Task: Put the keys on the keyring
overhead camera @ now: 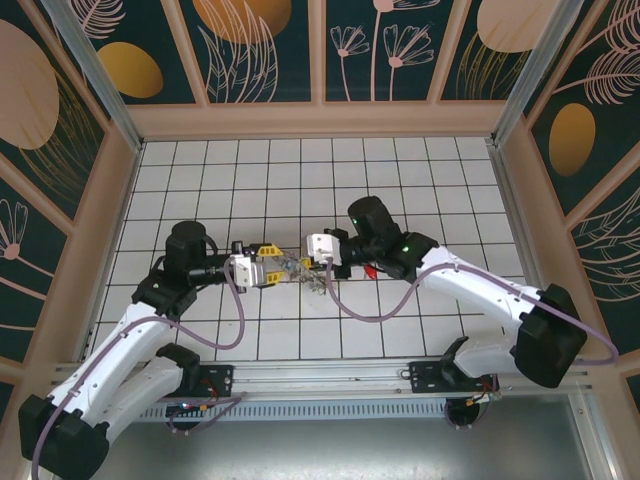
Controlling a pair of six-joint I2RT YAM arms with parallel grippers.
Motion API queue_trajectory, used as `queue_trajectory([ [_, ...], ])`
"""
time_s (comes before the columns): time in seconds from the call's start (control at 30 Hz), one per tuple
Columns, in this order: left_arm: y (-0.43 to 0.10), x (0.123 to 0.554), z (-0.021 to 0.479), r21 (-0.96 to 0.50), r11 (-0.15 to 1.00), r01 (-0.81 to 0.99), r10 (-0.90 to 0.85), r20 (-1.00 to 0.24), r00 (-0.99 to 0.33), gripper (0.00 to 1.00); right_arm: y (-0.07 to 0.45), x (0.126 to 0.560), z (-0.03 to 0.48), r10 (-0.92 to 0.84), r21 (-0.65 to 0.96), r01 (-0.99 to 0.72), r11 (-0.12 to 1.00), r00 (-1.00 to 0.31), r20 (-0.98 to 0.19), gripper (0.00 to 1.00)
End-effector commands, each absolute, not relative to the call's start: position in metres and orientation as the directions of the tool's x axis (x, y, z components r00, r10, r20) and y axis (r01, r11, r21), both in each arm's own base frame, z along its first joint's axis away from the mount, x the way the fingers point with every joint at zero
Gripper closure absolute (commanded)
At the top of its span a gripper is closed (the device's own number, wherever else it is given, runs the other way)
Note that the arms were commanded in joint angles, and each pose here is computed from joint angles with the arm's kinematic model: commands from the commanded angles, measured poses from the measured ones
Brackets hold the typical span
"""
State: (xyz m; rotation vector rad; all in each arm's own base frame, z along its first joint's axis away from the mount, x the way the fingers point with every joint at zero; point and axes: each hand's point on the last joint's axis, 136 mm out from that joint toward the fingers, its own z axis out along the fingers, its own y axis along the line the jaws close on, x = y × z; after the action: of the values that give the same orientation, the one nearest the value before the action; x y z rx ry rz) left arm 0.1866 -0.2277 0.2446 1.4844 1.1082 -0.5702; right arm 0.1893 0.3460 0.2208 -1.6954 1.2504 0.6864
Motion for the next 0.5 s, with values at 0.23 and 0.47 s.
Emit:
queue_trajectory([
  [0.23, -0.233, 0.180, 0.246, 0.360, 0.084, 0.929, 0.260, -0.908, 0.328, 0.76, 0.353, 0.180, 0.263, -0.261, -0.332, -0.943, -0.013, 0.324, -0.909, 1.00],
  [0.47, -0.234, 0.180, 0.233, 0.313, 0.037, 0.949, 0.304, -0.908, 0.287, 0.83, 0.361, 0.167, 0.262, -0.256, -0.378, -0.924, -0.065, 0.381, -0.888, 1.00],
])
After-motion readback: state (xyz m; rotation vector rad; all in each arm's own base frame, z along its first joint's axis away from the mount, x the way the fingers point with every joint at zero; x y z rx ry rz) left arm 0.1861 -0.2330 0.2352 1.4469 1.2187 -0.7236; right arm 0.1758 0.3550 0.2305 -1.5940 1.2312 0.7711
